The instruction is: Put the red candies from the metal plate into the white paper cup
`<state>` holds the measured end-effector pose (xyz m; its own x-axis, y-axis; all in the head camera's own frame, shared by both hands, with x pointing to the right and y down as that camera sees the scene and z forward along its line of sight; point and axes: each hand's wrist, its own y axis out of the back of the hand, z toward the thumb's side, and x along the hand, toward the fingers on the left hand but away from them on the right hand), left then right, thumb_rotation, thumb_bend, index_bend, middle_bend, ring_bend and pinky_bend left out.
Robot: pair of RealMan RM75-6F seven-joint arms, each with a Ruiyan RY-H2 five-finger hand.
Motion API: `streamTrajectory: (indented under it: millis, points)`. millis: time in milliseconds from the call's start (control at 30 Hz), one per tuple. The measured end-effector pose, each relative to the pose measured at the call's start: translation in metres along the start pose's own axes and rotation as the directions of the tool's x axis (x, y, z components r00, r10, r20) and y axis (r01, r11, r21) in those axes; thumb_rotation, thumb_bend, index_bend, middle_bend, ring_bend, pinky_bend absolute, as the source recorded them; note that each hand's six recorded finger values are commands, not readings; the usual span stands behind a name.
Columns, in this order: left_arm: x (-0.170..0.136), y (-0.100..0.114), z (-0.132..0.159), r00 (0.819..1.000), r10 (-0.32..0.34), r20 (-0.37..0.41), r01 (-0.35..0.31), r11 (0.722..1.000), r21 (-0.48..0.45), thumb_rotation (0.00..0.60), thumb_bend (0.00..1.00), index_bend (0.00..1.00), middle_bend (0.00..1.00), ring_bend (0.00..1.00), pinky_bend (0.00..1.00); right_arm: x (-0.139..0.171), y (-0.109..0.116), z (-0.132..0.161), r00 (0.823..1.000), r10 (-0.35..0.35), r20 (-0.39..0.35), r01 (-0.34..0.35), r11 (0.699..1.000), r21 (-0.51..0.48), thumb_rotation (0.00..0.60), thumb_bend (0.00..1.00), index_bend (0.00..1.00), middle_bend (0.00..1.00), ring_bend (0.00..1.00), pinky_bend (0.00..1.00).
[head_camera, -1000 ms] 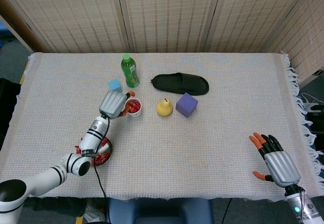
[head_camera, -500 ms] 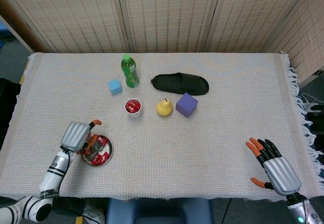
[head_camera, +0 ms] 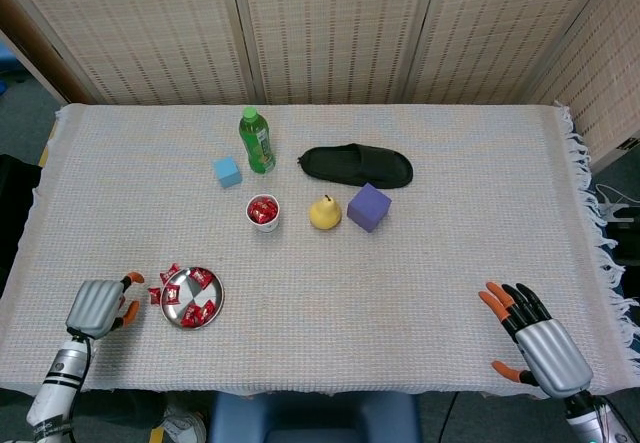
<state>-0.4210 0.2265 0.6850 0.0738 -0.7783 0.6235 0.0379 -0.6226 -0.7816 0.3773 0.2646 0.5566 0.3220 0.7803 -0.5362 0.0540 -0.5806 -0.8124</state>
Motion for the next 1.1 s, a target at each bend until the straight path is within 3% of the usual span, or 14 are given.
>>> streamTrajectory:
  millis: [300, 867, 1100]
  points:
    - [0.011, -0.015, 0.003, 1.000, -0.024, -0.002, 0.024, 1.000, 0.002, 0.600, 0.43, 0.34, 0.99, 1.00, 1.00, 0.000, -0.002, 0.001, 1.000, 0.013, -0.004, -0.013, 1.000, 0.000, 0.600, 0.05, 0.00, 0.00, 0.00, 0.00]
    - [0.017, -0.023, 0.012, 1.000, -0.017, 0.014, 0.016, 0.997, 0.073, 0.600, 0.43, 0.39, 0.99, 1.00, 1.00, 0.000, -0.002, 0.000, 1.000, 0.013, -0.001, -0.013, 1.000, -0.003, 0.600, 0.05, 0.00, 0.00, 0.00, 0.00]
    - [0.016, -0.026, 0.015, 1.000, -0.015, 0.012, 0.014, 0.997, 0.070, 0.600, 0.43, 0.47, 0.99, 1.00, 1.00, 0.001, 0.000, 0.000, 1.000, 0.009, -0.004, -0.009, 1.000, -0.008, 0.600, 0.05, 0.00, 0.00, 0.00, 0.00]
